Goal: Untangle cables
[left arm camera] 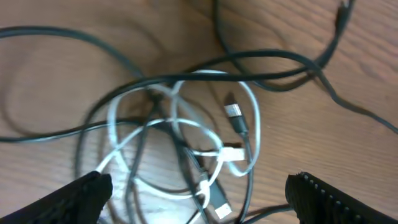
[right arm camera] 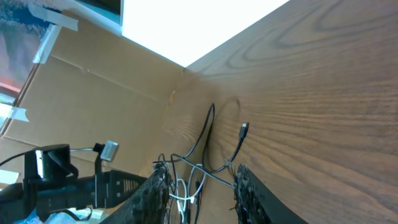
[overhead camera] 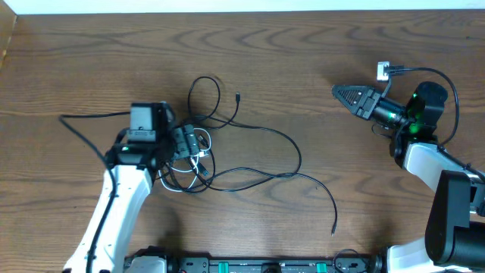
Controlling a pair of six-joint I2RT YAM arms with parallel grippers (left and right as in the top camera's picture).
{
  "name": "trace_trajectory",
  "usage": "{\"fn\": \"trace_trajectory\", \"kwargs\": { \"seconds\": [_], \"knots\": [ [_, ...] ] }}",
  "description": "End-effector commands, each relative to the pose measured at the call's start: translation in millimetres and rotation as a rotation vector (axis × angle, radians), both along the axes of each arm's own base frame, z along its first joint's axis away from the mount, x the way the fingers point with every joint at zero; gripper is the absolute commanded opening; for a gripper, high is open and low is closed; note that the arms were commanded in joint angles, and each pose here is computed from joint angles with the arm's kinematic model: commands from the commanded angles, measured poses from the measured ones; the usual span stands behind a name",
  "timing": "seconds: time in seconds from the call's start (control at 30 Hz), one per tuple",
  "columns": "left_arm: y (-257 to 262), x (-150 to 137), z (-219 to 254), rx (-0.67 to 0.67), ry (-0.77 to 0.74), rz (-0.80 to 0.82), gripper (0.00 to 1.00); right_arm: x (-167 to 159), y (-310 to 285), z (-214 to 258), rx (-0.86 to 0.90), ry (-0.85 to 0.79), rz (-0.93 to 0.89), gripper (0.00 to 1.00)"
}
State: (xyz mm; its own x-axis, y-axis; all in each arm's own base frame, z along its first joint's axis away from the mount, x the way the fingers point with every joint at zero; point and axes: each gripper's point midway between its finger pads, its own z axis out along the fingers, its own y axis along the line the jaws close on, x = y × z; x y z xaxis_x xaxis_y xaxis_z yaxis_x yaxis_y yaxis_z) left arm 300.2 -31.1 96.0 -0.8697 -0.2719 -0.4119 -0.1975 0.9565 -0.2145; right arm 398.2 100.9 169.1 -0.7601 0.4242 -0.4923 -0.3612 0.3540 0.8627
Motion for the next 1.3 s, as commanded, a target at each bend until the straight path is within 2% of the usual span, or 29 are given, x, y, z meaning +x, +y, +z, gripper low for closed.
{"fn": "trace_trajectory", "kwargs": {
  "seconds": [0.0,0.2,0.4,0.63,0.77,0.87,1.0,1.03,1.07,1.27],
  "knots": [
    [-25.3,7.8,-4.7,-0.014,-0.004,-0.073,0.94,1.9,2.0,5.5,-0.016,-0.031,-0.003,0.32],
    [-49.7,10.7,-22.4,-0.005,0.025,-0.141,0.94,1.5,2.2,4.9,-0.015,-0.027,-0.002,0.31],
    [-47.7,8.6,-48.6,-0.038,0.121,-0.004,0.94,1.4,2.3,4.9,-0.015,-0.026,-0.001,0.31],
    [-57.2,35.9,-43.6,-0.078,0.019,-0.015,0.94,1.5,2.2,4.8,-0.015,-0.027,-0.002,0.3],
    [-57.7,38.6,-42.2,-0.081,0.007,-0.016,0.93,1.5,2.2,4.8,-0.015,-0.027,-0.002,0.29],
    [-57.9,38.2,-42.6,-0.081,0.008,-0.016,0.86,1.5,2.1,4.4,-0.017,-0.026,-0.002,0.28],
    [-58.3,40.6,-43.1,-0.083,-0.008,-0.017,0.85,1.5,2.1,4.4,-0.017,-0.026,-0.002,0.26],
    [-58.6,42.0,-42.7,-0.085,-0.016,-0.017,0.77,1.4,2.2,4.4,-0.017,-0.026,-0.002,0.26],
    [-58.6,42.4,-42.6,-0.085,-0.017,-0.017,0.64,1.5,2.1,4.4,-0.017,-0.026,-0.002,0.26],
    [-59.3,42.5,-42.4,-0.096,-0.016,-0.005,0.28,0.6,2.2,0.9,-0.014,-0.004,-0.002,0.24]
  ]
}}
